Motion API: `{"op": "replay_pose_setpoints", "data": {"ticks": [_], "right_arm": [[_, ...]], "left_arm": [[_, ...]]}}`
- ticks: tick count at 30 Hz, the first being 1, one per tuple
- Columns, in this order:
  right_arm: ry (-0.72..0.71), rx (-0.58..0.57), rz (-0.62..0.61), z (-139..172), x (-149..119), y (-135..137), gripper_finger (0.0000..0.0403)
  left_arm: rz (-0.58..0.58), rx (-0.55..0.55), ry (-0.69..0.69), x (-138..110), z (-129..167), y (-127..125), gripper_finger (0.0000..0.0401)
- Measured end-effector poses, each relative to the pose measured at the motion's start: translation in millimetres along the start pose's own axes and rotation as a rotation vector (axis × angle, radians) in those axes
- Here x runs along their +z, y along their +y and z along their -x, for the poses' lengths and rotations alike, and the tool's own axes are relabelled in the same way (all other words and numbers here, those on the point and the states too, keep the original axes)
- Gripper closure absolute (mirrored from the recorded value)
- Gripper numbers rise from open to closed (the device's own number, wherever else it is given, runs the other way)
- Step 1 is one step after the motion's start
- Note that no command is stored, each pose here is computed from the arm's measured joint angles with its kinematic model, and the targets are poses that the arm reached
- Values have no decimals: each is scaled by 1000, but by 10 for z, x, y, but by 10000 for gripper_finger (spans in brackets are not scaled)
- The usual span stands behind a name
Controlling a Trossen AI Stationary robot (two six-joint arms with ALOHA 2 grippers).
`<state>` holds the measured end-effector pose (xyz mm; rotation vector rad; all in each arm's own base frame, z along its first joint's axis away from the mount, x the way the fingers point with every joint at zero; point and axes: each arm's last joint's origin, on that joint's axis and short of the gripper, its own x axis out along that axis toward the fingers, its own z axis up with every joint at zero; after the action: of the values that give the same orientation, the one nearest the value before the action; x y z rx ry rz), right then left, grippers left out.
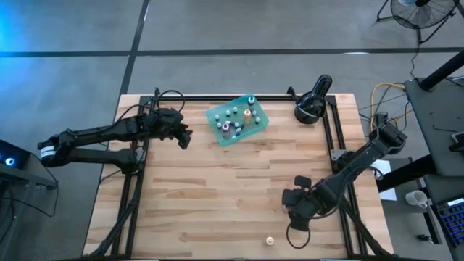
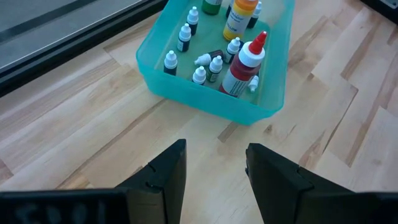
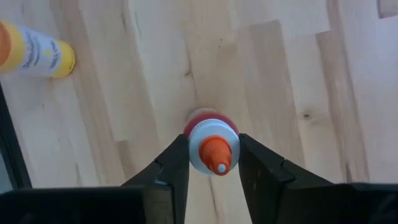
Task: Pick & Place food coloring
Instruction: Put the orange big food coloring into the green bin
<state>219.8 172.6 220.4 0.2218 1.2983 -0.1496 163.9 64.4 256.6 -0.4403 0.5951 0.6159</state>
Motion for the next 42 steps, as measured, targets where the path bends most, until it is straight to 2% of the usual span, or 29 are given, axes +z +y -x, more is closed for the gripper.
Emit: {"op": "replay_pose_setpoints", "data": {"ticks": [3, 7, 10, 13, 17, 20, 24, 28, 36, 42], "right_arm": [[-13, -19, -30, -10, 53, -48, 301], [-122, -141, -166, 54, 153, -231, 301], [-230, -271, -238, 115, 299, -467, 301], [-265, -335, -305, 130, 566, -802, 301], [-225, -307, -434, 208, 1004, -1357, 301], [-244, -275, -472, 364, 1315, -1700, 303], [-327, -296, -510, 641, 1683, -2042, 303], [-297, -336, -527, 684, 1988, -2333, 303], [-47, -289, -457, 303, 2424, -2523, 303], [-39, -281, -419, 183, 2624, -2551, 303]], "left_arm": [[0, 0, 0, 0, 0, 0, 261], [0, 0, 0, 0, 0, 0, 261], [0, 0, 0, 0, 0, 0, 261], [0, 0, 0, 0, 0, 0, 261], [0, -3, 1, 0, 1, -1, 261], [7, -12, 6, -2, 1, -3, 261], [34, -14, 13, -8, 1, -2, 261], [55, -15, 25, -18, 1, 0, 261], [80, -33, 108, -84, 7, 12, 261], [97, -17, 140, -115, 13, 26, 261]]}}
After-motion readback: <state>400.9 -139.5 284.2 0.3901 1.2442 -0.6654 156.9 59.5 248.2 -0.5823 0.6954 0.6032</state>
